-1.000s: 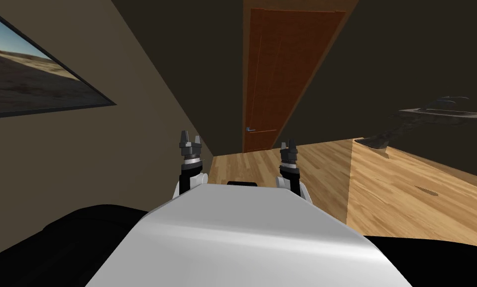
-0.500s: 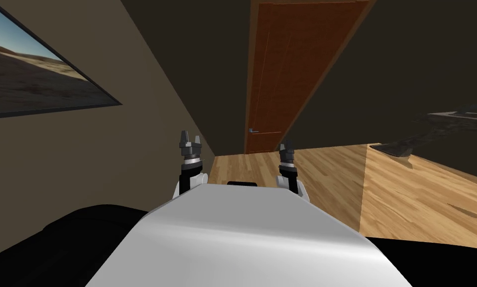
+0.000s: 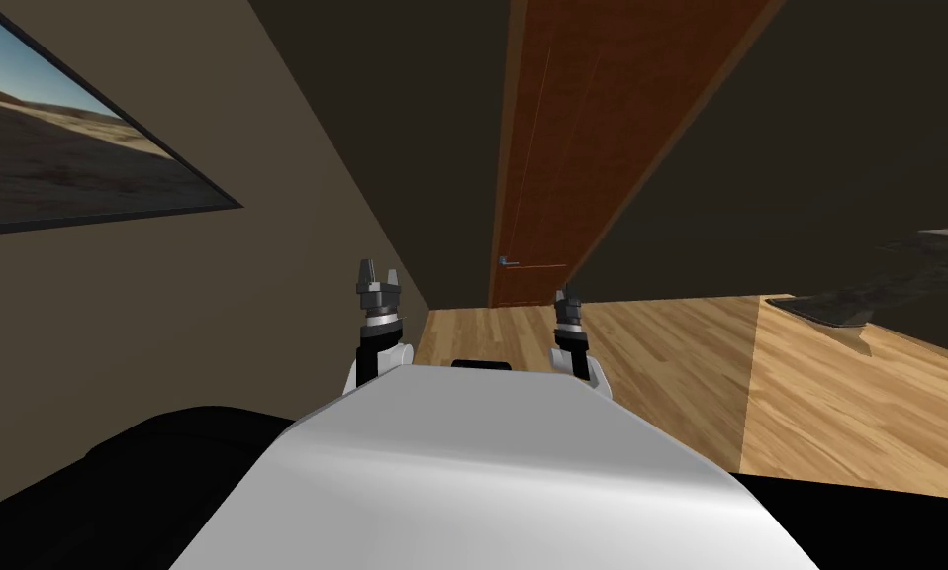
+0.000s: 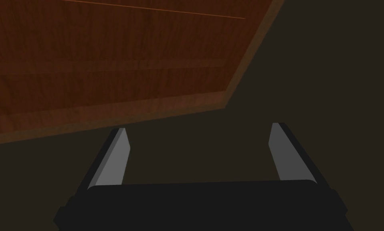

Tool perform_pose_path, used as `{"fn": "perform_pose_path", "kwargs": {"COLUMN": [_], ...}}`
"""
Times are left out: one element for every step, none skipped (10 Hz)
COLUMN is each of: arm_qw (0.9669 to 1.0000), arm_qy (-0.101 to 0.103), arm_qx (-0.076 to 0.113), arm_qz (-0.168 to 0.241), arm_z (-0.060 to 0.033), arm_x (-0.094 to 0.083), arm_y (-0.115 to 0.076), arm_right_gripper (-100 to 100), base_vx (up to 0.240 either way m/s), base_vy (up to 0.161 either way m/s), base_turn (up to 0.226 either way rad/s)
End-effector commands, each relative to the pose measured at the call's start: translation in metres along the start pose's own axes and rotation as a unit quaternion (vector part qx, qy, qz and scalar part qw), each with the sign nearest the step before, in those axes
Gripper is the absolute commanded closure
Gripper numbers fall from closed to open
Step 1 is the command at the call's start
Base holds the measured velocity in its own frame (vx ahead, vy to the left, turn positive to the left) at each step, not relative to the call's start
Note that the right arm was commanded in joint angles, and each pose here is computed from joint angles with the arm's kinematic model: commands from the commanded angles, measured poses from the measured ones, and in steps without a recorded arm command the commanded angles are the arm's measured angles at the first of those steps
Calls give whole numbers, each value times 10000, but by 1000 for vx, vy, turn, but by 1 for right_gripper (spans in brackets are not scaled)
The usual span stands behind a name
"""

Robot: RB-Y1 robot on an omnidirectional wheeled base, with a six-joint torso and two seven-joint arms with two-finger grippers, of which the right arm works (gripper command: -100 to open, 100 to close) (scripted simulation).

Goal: Pull the door open

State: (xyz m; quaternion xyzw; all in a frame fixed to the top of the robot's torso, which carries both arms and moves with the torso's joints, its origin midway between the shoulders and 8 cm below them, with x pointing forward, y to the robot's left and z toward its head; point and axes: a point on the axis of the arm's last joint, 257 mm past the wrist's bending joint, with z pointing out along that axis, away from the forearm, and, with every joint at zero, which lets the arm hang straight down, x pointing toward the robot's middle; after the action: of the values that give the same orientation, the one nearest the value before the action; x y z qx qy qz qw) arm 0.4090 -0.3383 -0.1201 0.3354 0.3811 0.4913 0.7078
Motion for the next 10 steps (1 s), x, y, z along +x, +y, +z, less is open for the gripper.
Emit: {"fn": "perform_pose_path", "kwargs": {"arm_qw": [9999, 9998, 9998, 9996, 9993, 9990, 9989, 9985, 9979, 9974], "arm_qy": [-8, -19, -34, -29, -43, -62, -61, -81, -102, -126], "arm_qx": [111, 172, 205, 286, 374, 449, 464, 545, 634, 714], "arm_qz": [-16, -30, -45, -38, -46, -51, -49, -51, -50, -46], "arm_z": [-13, -14, -4, -35, -49, -58, -64, -77, -95, -110], "arm_x": [-12, -36, -63, -56, -79, -103, -102, -126, -149, -172], "arm_y": [-147, -241, -309, -379, -493, -595, -608, -713, -824, -924], "arm_right_gripper": [-100, -100, -100, -100, -100, -100, -100, -100, -100, -100], "base_vx": [52, 83, 92, 64, 57, 72, 55, 48, 69, 88], "base_vy": [-19, -22, -30, -24, -19, -28, -25, -15, -25, -42], "base_turn": [87, 146, 151, 41, 84, 163, 46, 79, 182, 136]}}
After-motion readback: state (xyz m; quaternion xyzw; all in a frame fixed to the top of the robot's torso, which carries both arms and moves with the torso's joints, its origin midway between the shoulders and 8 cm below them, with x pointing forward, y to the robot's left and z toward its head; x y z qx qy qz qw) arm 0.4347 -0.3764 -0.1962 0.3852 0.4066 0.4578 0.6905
